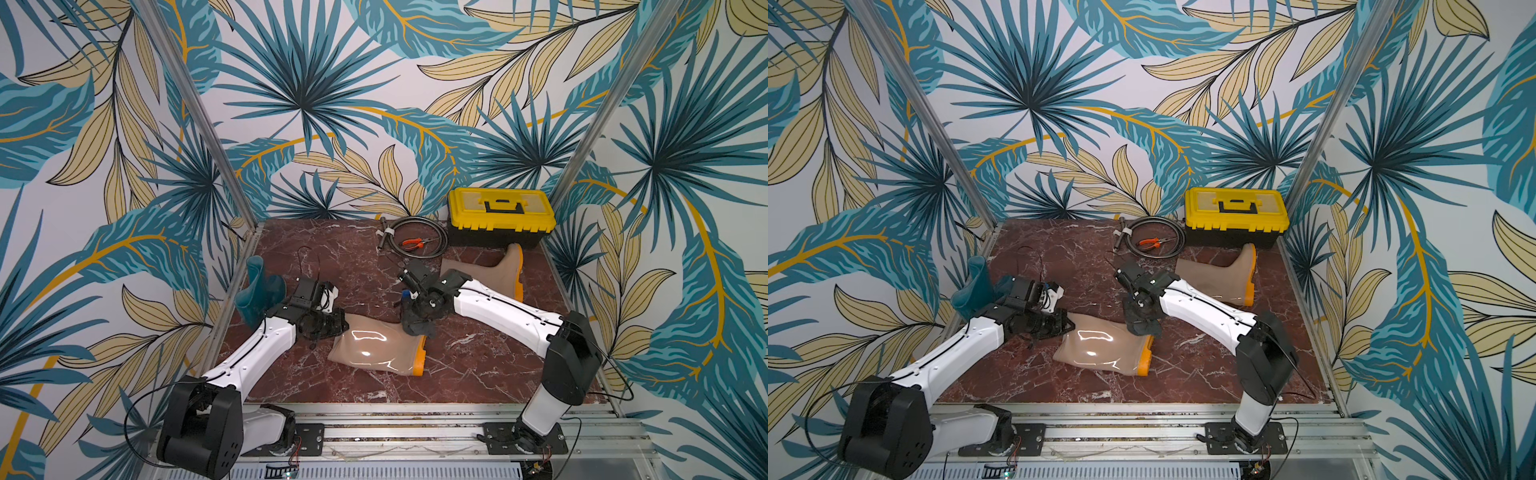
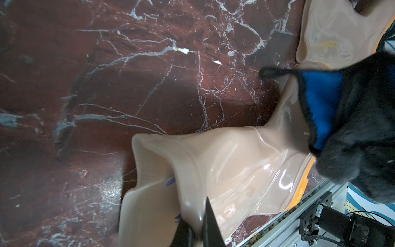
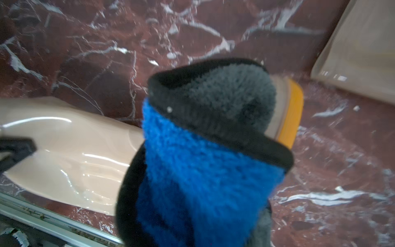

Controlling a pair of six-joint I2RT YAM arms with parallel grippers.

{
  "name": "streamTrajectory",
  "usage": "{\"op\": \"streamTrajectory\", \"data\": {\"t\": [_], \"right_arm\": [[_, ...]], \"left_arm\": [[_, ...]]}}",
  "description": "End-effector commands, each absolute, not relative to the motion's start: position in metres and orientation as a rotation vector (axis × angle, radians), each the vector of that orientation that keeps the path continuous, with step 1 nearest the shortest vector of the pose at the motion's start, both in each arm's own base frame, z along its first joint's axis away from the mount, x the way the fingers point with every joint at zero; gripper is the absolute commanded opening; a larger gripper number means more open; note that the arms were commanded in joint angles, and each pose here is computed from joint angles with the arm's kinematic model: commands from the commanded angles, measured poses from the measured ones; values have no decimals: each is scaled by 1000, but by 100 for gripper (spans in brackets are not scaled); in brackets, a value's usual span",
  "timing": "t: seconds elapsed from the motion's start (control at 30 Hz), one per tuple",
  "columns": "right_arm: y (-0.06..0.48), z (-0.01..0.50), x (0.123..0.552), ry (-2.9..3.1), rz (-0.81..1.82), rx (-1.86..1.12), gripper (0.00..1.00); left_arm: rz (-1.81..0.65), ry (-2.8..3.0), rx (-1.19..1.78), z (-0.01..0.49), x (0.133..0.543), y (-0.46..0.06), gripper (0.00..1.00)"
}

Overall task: Wipe the rubber boots with a cloth
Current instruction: Wipe the dirt off the rubber boot.

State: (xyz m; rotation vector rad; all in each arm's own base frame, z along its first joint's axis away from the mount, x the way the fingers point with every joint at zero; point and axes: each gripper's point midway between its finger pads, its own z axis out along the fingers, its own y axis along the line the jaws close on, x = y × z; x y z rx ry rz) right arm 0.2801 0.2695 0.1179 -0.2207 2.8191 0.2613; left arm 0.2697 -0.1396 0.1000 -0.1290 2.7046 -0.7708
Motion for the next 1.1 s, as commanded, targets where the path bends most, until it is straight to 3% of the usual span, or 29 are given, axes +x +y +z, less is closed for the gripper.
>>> {"op": "streamTrajectory", "data": {"t": [0.0,0.13,0.23,0.57,0.67,0.8,1.07], "right_arm": [[291,104,234,2856,424,-165,0],[302,95,190,2891,435,-179,0],[304,99,183,2882,433,-211,0],[255,122,299,2794,129,-296,0],[251,123,314,2790,84,-298,0],[259,110,293,2848,190,-237,0],[300,95,203,2899,328,-315,0]], "left_arm": [[-742,2696,-137,100,276,-137,0],[-733,2696,-139,100,277,-136,0],[-731,2696,-137,99,278,-136,0],[-770,2691,-138,102,273,-139,0],[-778,2688,-145,103,271,-139,0],[-771,2683,-139,103,270,-138,0],[-762,2673,-143,105,272,-134,0]]}}
